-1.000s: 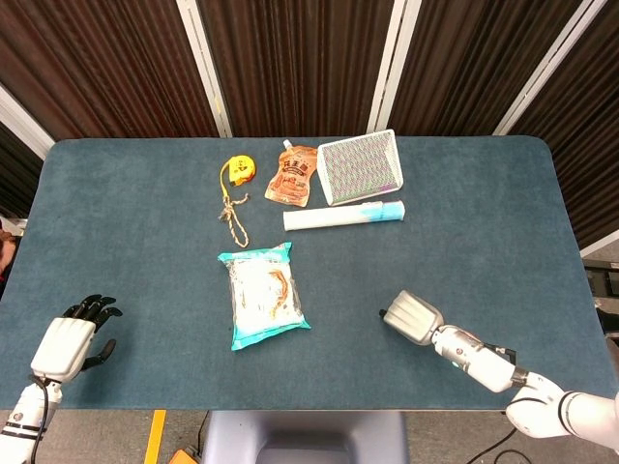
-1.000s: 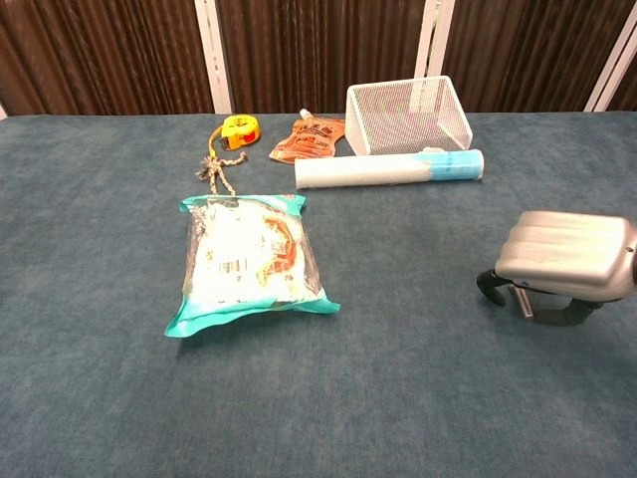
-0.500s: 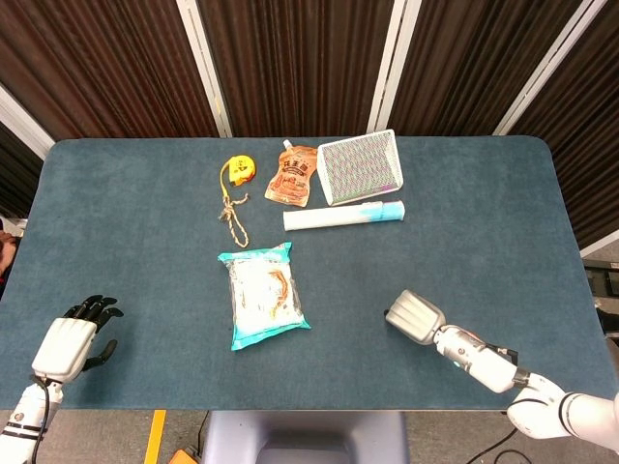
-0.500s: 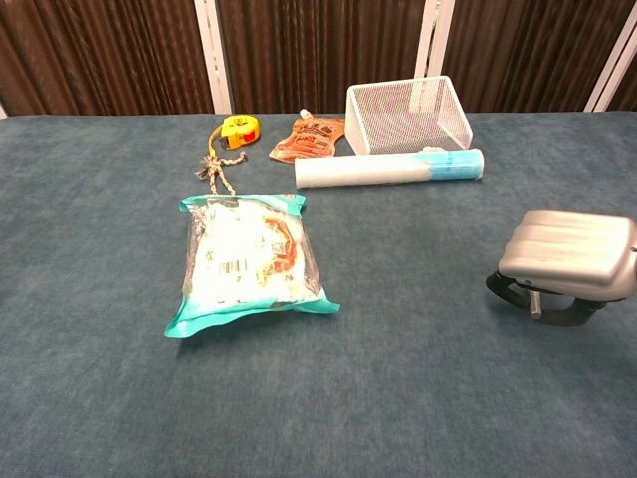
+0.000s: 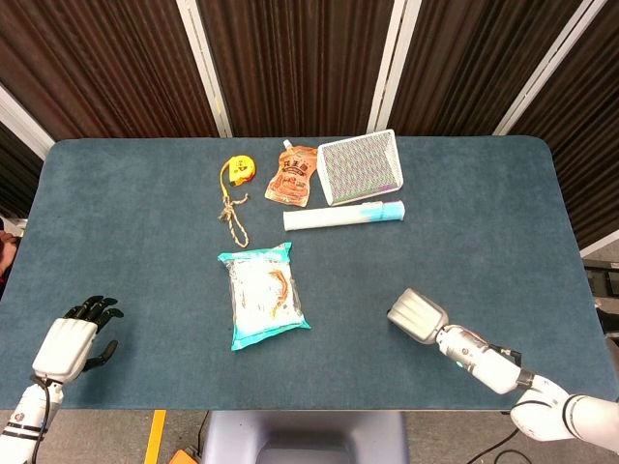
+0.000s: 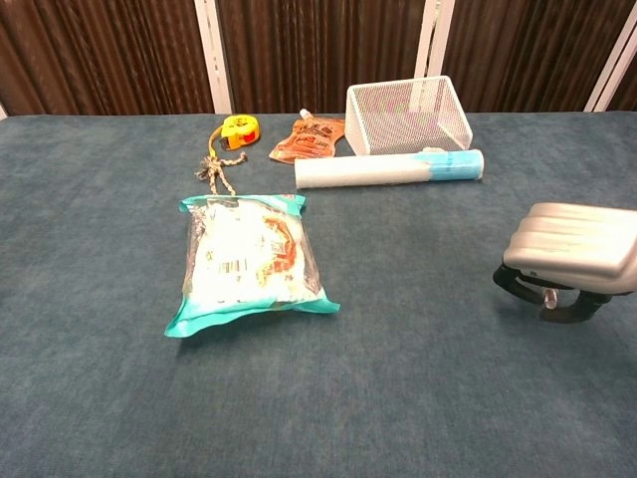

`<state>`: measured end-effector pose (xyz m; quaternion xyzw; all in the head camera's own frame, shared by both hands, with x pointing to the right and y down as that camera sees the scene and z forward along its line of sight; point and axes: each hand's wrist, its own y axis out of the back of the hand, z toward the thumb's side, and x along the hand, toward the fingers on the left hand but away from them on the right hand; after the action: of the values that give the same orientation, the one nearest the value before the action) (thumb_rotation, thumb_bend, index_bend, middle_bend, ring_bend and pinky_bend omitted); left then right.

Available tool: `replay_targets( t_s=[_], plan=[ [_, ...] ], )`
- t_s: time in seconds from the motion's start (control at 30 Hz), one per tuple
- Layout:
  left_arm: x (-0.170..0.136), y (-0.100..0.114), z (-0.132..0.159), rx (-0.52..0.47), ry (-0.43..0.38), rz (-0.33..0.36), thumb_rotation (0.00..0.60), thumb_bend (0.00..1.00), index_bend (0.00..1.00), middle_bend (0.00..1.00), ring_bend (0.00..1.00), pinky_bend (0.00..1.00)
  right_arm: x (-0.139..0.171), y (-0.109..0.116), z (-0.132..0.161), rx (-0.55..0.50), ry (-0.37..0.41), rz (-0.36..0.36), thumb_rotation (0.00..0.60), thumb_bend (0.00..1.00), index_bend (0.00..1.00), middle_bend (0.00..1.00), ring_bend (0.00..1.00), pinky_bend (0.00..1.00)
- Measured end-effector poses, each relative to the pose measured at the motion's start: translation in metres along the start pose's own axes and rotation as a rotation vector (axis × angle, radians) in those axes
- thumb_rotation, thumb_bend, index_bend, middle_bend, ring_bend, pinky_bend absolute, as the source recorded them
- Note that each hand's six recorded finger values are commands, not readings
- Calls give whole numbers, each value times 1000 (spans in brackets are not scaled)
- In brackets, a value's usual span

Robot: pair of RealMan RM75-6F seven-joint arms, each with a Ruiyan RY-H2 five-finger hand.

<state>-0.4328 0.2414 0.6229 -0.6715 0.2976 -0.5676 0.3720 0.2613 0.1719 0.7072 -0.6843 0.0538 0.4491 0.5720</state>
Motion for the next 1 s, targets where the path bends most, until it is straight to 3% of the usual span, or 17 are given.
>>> replay_targets(
  t_s=[1.0],
  plan=[
    [1,-5,2,8,-6,-16,600,373,343,203,156,319,20,-3,-29,-22,-81,1,600,370,755,962,873,1000]
  ],
)
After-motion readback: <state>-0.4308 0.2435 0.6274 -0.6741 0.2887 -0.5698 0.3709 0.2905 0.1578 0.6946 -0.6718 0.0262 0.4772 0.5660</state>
